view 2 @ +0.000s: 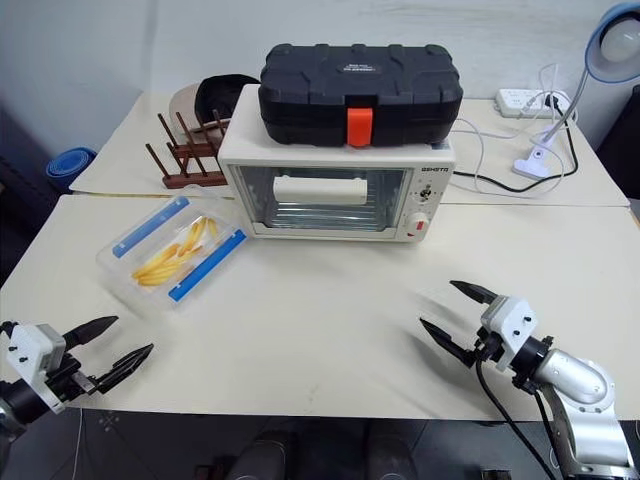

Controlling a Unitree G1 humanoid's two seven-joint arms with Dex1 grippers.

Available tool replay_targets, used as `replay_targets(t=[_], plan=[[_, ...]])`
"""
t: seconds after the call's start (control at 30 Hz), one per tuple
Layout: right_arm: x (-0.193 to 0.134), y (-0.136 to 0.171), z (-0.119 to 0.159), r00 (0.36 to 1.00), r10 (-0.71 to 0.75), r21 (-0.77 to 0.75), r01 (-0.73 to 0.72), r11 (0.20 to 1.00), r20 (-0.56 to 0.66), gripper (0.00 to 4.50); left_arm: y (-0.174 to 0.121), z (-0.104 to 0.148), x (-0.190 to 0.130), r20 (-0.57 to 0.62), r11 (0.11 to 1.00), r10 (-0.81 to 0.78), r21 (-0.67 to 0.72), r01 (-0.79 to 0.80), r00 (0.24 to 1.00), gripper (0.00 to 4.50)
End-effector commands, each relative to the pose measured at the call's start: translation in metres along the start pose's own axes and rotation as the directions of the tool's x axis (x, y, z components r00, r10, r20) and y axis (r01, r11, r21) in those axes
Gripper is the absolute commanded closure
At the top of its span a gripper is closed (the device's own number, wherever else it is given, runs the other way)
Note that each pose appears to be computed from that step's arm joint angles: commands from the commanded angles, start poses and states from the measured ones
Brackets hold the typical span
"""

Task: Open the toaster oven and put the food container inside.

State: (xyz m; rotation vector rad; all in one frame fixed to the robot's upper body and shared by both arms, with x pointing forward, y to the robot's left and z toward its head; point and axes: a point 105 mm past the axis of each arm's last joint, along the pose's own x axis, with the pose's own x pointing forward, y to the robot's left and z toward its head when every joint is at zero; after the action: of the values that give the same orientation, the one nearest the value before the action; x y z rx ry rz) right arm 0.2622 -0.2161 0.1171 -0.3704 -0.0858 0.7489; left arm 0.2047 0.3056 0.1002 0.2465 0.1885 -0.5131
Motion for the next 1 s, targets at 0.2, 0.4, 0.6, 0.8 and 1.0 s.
replay_targets(t=[0.2,0.4,0.6,0.8,1.0], plan=[[0.030,-0.014,0.055,0.985,0.029,0.100,-0.047,0.994,0.167,0.00,-0.006,0.075,0.003,0.228,0.969,-0.191,-0.109,0.220,0.955,0.02],[0.060,-0.024,0.086,0.973,0.072,0.158,-0.108,0.982,0.218,0.00,-0.021,0.114,0.029,0.271,0.941,-0.320,-0.022,0.338,0.908,0.02],[0.089,-0.021,0.106,0.962,0.117,0.152,-0.158,0.976,0.247,0.00,-0.033,0.121,0.045,0.273,0.923,-0.368,-0.011,0.386,0.889,0.02],[0.115,-0.003,0.126,0.941,0.184,0.128,-0.227,0.965,0.285,0.00,-0.036,0.115,0.050,0.265,0.925,-0.357,-0.034,0.378,0.896,0.02],[0.113,0.023,0.135,0.895,0.322,0.043,-0.352,0.935,0.308,0.00,-0.035,0.108,0.052,0.251,0.931,-0.328,-0.077,0.356,0.911,0.02]])
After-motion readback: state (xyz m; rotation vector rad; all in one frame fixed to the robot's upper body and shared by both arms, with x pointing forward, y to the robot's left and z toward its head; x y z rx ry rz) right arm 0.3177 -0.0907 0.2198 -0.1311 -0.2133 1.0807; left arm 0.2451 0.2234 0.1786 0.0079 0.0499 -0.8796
